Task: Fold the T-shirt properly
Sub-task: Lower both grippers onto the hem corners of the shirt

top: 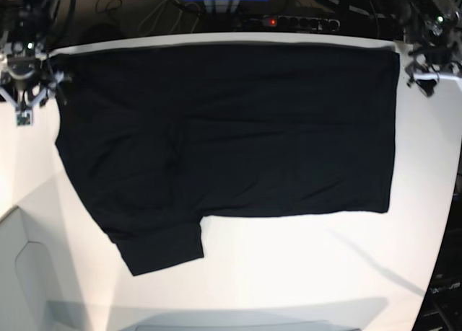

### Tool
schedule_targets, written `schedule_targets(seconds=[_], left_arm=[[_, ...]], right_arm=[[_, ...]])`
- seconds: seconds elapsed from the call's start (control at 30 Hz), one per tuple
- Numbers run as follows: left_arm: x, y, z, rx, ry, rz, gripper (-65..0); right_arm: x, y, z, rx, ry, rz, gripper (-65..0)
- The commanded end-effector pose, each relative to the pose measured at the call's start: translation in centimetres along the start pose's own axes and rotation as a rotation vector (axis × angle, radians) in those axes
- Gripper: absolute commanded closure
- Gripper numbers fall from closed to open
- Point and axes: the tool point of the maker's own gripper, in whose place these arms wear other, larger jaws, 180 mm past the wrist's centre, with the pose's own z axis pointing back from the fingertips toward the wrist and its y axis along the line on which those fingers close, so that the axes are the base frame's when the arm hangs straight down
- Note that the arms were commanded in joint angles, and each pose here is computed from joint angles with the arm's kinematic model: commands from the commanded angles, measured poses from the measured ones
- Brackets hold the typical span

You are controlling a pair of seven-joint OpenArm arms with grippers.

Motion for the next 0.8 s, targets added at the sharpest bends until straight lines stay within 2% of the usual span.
schedule_targets(seconds=[0.0,0.13,0.23,0.33,0.47,0.57,0.77], left_arm=[[1.7,-0.3,0.1,-0.007,-0.053,0.005,-41.5],[4.7,-2.5,-0.8,-0.049,-0.135,0.058,-41.6],[7.3,-5.2,-1.3,-0.112,-0.200,0.104,-41.6],[8.7,-8.3,-3.1,-0.160,-0.212,0.121,-41.6],[10.4,-11.7,-6.2,-0.166,-0.197,0.089,-41.6],[11.3,-14.7,-8.8,-0.192,-0.159,0.057,-41.6],[12.0,-19.3,-13.5,-0.246,-0.168,-0.036,-41.6]], right_arm=[[2.2,-0.9,0.2,-0.028,-0.062,-0.001,-33.2],[8.7,-0.5,-0.2,-0.019,-0.207,-0.049,-33.3],[13.9,1.4,-0.7,0.035,-0.308,-0.051,-33.4],[18.3,4.1,-2.1,0.111,-0.353,-0.035,-33.4],[22.5,6.9,-5.5,0.192,-0.327,-0.031,-33.4],[25.2,8.2,-8.7,0.248,-0.326,-0.089,-33.4],[26.0,9.2,-14.3,0.296,-0.306,-0.200,-35.4]])
